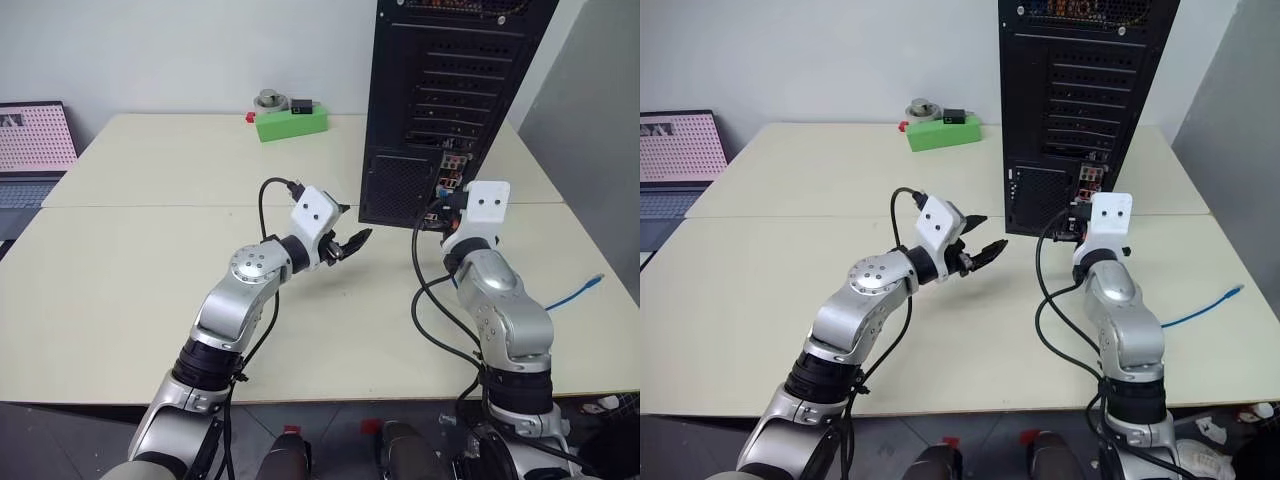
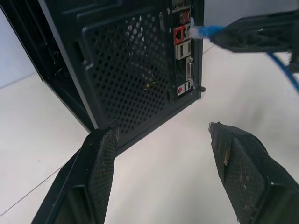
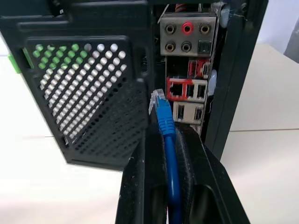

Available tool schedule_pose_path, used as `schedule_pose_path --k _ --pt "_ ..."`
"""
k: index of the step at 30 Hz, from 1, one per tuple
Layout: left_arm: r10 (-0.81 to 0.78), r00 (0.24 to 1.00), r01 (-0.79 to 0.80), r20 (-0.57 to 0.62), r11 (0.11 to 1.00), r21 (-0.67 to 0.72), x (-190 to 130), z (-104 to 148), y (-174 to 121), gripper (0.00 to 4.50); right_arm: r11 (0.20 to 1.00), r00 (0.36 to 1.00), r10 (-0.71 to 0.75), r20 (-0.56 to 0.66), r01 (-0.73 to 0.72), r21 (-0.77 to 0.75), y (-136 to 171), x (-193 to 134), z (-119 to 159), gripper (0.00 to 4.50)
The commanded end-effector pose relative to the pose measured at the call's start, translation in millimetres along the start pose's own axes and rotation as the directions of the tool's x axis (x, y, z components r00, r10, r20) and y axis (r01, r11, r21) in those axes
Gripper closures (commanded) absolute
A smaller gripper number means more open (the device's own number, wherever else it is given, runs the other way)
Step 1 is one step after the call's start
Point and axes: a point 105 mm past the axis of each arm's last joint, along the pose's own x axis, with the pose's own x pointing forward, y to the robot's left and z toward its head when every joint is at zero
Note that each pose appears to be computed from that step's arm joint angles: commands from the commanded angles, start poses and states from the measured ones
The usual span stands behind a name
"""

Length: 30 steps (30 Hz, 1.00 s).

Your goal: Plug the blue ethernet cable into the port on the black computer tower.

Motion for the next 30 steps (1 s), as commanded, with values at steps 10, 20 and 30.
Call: schedule_pose_path --k 10,20,30 --pt "-0.095 0.993 0.094 0.071 0.995 0.016 -5 28 -4 1.25 0.999 0.998 -0.041 0.048 0.039 0.029 -8 15 8 4.50" --pt "-0.104 0.993 0.102 0.063 0.994 0.027 -6 27 -3 1.25 0.999 0.998 -0.035 0.050 0.033 0.031 -5 19 9 4.50" --pt "-0.095 0.994 0.094 0.054 0.995 0.030 -7 23 -2 1.25 0.999 0.999 -0.016 0.049 0.014 0.031 -1 21 9 4.50"
